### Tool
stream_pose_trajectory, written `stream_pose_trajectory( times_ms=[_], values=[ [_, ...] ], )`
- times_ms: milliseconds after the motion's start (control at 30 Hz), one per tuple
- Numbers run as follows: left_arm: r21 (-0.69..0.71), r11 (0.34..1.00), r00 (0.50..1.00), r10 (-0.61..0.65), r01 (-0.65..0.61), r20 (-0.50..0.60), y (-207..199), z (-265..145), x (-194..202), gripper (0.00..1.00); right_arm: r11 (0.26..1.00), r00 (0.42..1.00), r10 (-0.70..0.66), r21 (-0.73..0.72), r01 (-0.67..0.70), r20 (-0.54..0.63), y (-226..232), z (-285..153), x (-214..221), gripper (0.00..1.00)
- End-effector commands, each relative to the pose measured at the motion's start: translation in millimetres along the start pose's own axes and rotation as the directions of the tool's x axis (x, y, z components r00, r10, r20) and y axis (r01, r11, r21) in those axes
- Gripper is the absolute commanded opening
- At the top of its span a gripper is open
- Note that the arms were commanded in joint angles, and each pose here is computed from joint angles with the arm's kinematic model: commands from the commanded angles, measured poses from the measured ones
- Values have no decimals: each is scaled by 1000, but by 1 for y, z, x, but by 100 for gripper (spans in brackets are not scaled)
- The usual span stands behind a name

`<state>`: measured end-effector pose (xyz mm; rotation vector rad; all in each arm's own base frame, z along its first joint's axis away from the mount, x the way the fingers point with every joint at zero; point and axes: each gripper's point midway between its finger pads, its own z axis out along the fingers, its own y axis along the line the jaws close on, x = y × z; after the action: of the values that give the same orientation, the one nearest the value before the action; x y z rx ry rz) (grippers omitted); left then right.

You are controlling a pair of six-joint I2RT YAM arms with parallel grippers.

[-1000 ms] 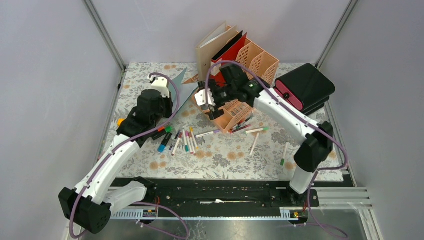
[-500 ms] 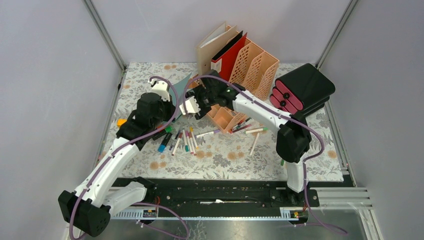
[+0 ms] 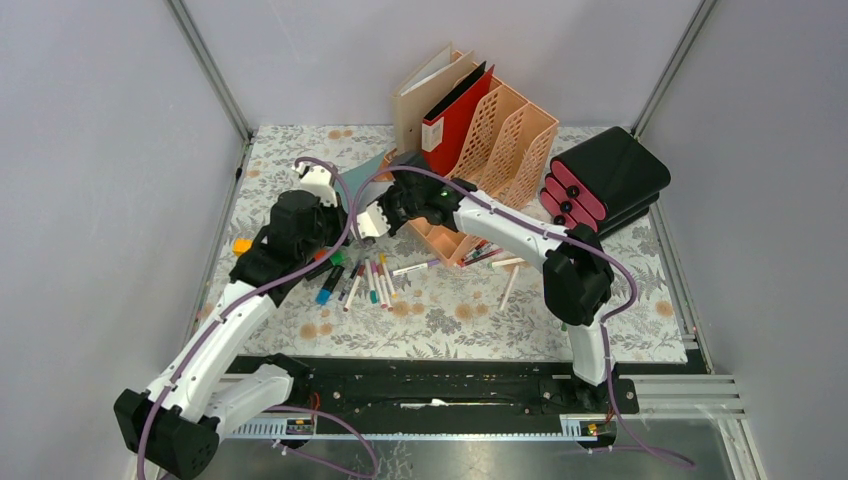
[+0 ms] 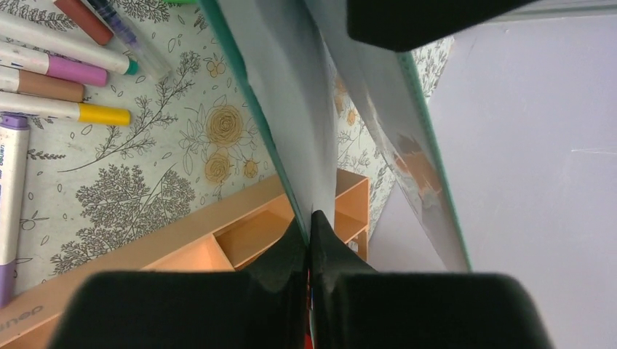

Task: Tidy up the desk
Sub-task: Pick up the folder from the corner of the board.

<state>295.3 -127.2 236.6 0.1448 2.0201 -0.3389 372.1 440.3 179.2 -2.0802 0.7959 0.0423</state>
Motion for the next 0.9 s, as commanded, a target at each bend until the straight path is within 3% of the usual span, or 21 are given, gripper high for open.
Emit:
stream_pose_trajectory(
  times_ms=[0,200,333,500,667,867],
  values=[
    [43,997,993,-62,58,99,-9,-8,-26,16,997,999,-18,74,20,-29,-18,-15,-4,0],
    [37,994,980,-108,103,168,-8,-24,-45,69,991,999,41,125,-39,-18,-30,-23,-9,0],
    [8,990,954,-138,141,266,0,-46,-66,98,982,995,103,157,-102,4,-39,-28,-13,0],
    [57,970,890,-241,238,387,1,-80,-87,99,966,984,177,185,-181,36,-49,-35,-19,0],
    [141,922,828,-387,362,405,-4,-94,-89,99,943,965,251,207,-261,77,-58,-46,-28,0],
    [148,884,775,-461,443,433,2,-94,-101,99,921,945,305,217,-324,119,-64,-60,-37,0]
  ],
)
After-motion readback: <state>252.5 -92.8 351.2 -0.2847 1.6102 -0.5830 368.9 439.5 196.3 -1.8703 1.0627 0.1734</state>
